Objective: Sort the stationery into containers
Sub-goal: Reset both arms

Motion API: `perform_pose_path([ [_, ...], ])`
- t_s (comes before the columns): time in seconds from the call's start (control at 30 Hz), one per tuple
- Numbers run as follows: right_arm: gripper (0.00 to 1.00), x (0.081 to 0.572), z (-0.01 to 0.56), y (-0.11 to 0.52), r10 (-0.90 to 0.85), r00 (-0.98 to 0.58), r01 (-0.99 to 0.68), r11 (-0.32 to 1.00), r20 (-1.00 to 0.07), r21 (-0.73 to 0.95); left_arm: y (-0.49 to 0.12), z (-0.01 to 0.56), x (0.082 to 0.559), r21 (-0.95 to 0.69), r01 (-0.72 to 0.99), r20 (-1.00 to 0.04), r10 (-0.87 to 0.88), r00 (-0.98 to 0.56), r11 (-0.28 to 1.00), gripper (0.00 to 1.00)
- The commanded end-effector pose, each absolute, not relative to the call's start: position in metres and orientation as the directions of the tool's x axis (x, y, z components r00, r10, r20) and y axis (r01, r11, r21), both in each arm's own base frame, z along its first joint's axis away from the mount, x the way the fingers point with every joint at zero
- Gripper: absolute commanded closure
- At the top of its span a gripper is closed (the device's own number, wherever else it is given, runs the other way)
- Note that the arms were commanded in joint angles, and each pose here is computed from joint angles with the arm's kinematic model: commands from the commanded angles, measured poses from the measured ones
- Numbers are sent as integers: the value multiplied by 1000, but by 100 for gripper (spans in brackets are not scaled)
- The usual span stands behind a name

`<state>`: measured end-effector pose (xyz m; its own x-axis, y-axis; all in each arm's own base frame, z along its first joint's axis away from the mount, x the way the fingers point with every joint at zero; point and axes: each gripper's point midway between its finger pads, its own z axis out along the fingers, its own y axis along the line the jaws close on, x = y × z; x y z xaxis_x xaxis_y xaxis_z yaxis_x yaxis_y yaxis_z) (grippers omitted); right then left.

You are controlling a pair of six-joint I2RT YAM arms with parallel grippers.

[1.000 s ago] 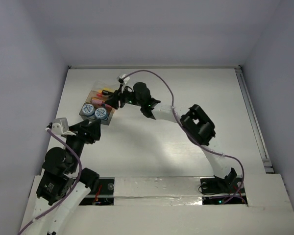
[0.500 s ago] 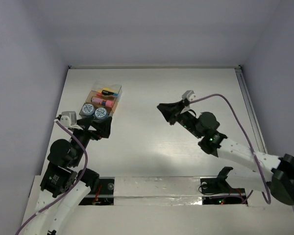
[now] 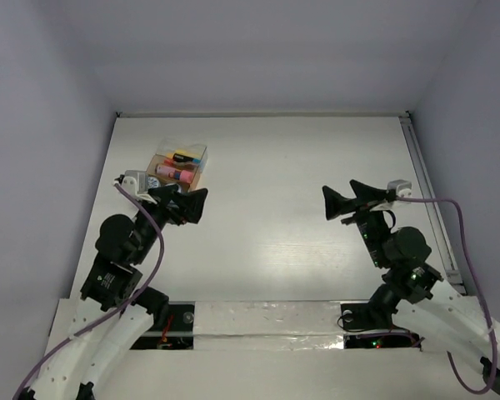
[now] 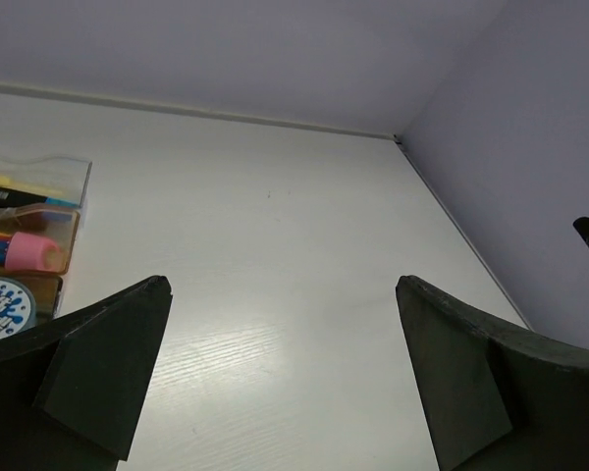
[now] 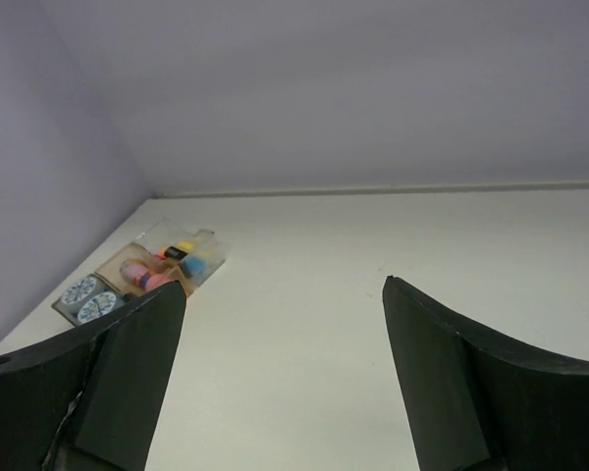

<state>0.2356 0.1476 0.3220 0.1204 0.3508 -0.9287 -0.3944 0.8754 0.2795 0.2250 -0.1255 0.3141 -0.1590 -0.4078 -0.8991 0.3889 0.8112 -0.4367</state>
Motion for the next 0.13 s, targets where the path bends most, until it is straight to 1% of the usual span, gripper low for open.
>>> perform_pose_path([
  [0.0, 13, 241, 301, 139, 321, 86, -323, 905, -943, 278, -128, 363, 219, -427, 471, -887, -459, -52, 772, 1],
  [0.1, 13, 244, 308, 142, 323, 88, -327, 903, -942, 279, -128, 367, 222, -415, 463, -894, -444, -50, 783, 1],
])
